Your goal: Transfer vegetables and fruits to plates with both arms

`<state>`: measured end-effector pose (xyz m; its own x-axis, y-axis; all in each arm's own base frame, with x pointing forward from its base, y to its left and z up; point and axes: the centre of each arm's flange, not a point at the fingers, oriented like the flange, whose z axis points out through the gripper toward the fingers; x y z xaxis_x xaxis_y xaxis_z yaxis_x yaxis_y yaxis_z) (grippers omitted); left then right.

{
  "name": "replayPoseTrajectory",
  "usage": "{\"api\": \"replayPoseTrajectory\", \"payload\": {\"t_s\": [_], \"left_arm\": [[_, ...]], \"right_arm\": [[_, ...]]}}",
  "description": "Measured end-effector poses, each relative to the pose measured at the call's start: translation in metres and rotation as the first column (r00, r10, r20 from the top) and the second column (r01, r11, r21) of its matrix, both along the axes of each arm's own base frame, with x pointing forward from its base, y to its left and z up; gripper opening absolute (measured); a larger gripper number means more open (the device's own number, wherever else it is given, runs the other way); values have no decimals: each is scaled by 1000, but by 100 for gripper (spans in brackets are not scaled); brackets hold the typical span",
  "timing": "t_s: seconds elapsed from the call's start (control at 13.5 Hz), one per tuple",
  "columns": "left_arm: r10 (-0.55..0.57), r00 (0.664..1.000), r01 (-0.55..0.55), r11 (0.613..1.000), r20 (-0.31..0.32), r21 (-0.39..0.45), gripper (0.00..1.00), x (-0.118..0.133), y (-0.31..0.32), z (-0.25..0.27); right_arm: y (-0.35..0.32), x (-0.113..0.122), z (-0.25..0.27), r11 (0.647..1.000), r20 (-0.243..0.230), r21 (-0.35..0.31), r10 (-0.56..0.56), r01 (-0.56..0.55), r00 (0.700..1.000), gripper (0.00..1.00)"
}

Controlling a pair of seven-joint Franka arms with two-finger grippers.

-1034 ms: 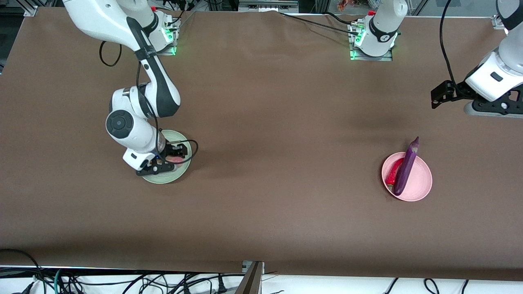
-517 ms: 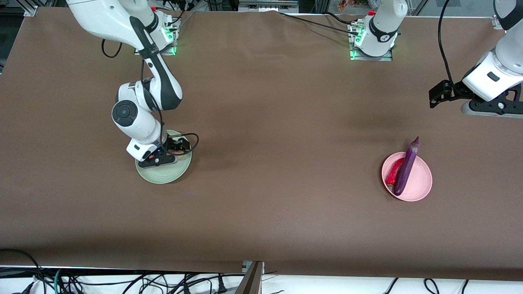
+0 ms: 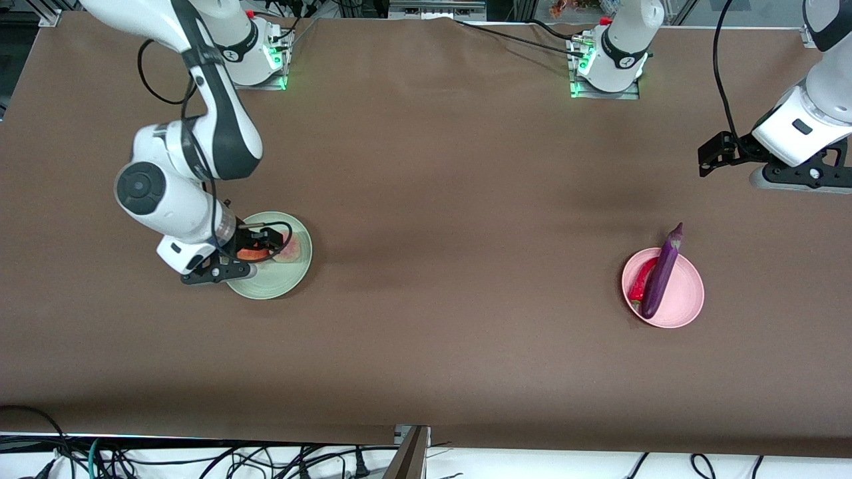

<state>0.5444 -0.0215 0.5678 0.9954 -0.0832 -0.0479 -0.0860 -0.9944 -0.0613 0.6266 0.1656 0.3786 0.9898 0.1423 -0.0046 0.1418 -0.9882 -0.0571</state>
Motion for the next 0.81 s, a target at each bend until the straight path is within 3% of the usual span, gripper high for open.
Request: {"api": "replayPoseTrajectory", "payload": {"t_s": [0.22,0.44,0.59,0.81], "left_arm": [[1,1000,-1,1000,-4,0,100,0,1,-1],[1,1000,-1,1000,-5,0,100,1,1,-2],[1,1000,-1,1000,-6,0,100,1,1,-3],[1,1000,-1,1000,-6,0,100,1,1,-3]], "right_arm": [[-18,-27,88,1000,-45,19,-3,4,999,100],[-50,-61,157,1000,-74,-2,-11,11,997,100],[-57,-71,181,1000,-70,-17,-6,5,998,100],[-56,-68,185,1000,-62,-21,-5,4,998,100]]}}
